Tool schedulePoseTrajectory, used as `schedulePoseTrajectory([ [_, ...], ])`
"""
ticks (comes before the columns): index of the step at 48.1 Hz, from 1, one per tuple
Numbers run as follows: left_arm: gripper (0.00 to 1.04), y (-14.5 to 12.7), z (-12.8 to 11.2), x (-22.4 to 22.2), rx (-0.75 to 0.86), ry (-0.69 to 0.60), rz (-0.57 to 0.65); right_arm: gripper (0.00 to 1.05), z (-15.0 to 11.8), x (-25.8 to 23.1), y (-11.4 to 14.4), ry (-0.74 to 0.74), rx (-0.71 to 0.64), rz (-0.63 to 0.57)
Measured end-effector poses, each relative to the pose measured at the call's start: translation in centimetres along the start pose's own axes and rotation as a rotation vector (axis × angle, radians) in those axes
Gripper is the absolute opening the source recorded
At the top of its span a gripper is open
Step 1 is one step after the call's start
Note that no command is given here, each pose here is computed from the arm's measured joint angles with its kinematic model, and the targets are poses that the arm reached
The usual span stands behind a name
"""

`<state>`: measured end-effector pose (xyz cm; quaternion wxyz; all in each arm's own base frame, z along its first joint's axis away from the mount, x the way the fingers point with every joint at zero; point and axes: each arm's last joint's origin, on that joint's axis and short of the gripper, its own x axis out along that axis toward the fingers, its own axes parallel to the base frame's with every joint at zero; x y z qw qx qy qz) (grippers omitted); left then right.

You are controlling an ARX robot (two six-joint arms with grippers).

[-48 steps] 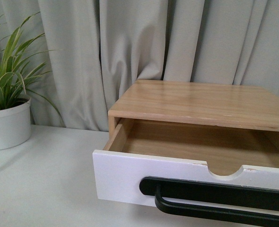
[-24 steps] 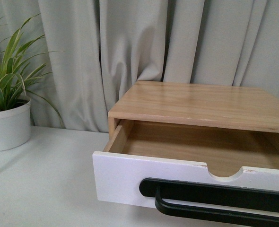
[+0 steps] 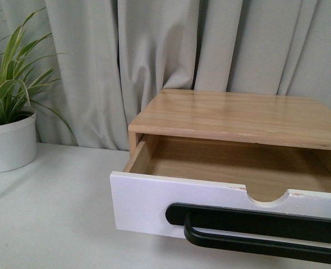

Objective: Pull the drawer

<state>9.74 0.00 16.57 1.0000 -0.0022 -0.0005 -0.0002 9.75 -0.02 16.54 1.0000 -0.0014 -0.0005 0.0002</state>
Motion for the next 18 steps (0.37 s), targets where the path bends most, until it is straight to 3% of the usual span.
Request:
schedulePoseTrajectory([
  [18,0.98,0.0,0.0,0.0,0.0,0.0,0.0,0.96,0.0,0.0,0.0,0.0,0.0,0.0],
])
